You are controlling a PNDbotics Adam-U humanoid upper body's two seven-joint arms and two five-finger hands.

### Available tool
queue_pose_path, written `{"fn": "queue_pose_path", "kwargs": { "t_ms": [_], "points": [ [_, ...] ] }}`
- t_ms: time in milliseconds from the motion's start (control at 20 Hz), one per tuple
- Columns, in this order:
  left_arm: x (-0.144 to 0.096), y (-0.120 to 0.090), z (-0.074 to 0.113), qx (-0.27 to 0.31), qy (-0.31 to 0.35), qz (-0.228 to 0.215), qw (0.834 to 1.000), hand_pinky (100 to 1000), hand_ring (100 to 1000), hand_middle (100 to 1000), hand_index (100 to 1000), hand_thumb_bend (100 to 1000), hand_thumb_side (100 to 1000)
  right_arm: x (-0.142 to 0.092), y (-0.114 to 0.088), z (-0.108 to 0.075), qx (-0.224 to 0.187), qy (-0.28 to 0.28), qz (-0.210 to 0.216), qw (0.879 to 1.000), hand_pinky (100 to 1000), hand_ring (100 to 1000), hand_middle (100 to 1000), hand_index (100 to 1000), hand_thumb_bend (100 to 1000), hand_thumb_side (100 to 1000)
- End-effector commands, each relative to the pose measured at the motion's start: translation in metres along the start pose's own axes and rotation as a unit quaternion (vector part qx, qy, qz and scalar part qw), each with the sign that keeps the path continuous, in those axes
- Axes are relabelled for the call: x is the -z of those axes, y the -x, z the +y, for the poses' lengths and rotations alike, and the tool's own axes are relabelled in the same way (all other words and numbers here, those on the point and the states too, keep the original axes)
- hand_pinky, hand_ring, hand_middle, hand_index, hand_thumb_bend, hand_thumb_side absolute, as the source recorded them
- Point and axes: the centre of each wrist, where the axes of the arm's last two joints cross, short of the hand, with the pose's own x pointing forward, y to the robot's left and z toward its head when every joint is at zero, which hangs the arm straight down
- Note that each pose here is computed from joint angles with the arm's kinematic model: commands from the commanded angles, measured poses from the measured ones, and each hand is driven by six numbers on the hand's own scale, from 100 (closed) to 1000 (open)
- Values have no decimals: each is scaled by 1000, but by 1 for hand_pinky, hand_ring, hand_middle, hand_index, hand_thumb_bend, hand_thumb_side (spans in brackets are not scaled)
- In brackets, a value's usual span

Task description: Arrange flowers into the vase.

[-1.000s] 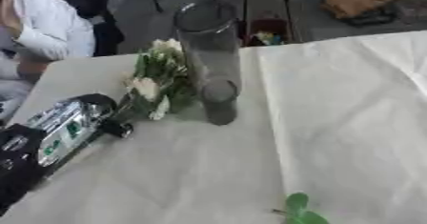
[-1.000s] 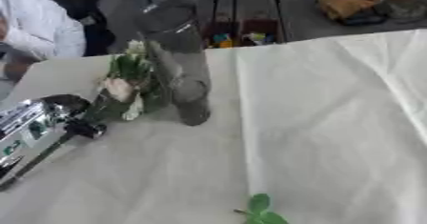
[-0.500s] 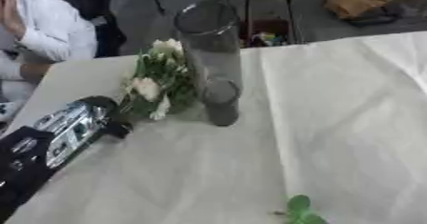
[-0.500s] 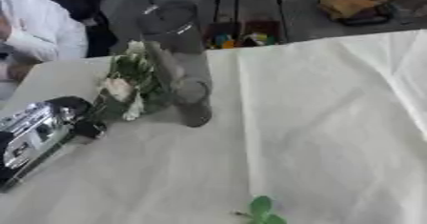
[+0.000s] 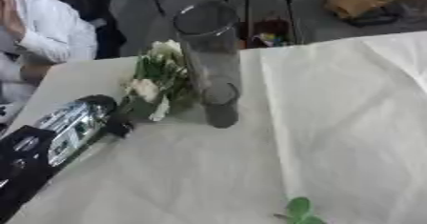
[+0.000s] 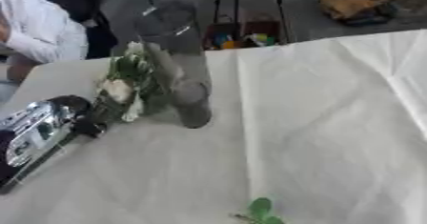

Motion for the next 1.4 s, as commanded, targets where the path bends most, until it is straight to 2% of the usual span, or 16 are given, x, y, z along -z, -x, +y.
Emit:
{"fn": "queue_pose_path", "kwargs": {
  "t_ms": [50,100,200,600,750,800,1000,1200,1250,1400],
  "points": [
    [0,6,6,-1,-12,19,1000,516,608,654,745,132,516,7,-4,0,5,-4,-15,1000,666,742,502,768,100,992],
    [0,6,6,1,-16,20,1000,443,543,597,713,129,498,7,-4,0,5,-4,-15,1000,666,741,501,765,100,991],
    [0,5,7,5,-26,24,999,370,479,537,678,117,460,7,-4,0,6,-4,-15,1000,667,741,500,765,100,991],
    [1,0,8,35,-70,36,996,250,370,459,628,106,415,7,-4,0,7,-7,-13,1000,669,741,495,764,100,991],
    [1,-2,9,42,-77,37,995,239,361,452,620,102,415,7,-4,0,7,-8,-13,1000,669,741,495,764,100,991],
    [1,-2,9,43,-78,37,995,199,326,415,591,101,407,7,-4,0,7,-8,-13,1000,670,740,494,763,100,991],
    [2,-4,8,38,-81,35,995,175,304,390,568,100,384,7,-4,-1,5,-6,-12,1000,671,741,493,764,100,990],
    [3,-6,7,26,-86,35,995,100,236,310,488,100,376,7,-4,0,5,-7,-12,1000,671,738,492,764,100,992],
    [4,-6,7,21,-84,35,996,100,197,256,423,100,385,7,-4,0,5,-7,-12,1000,672,738,491,764,100,991],
    [4,-6,7,-2,-66,28,997,100,130,163,313,100,397,6,-4,-1,4,-7,-10,1000,672,735,492,765,100,990]
  ]
}}
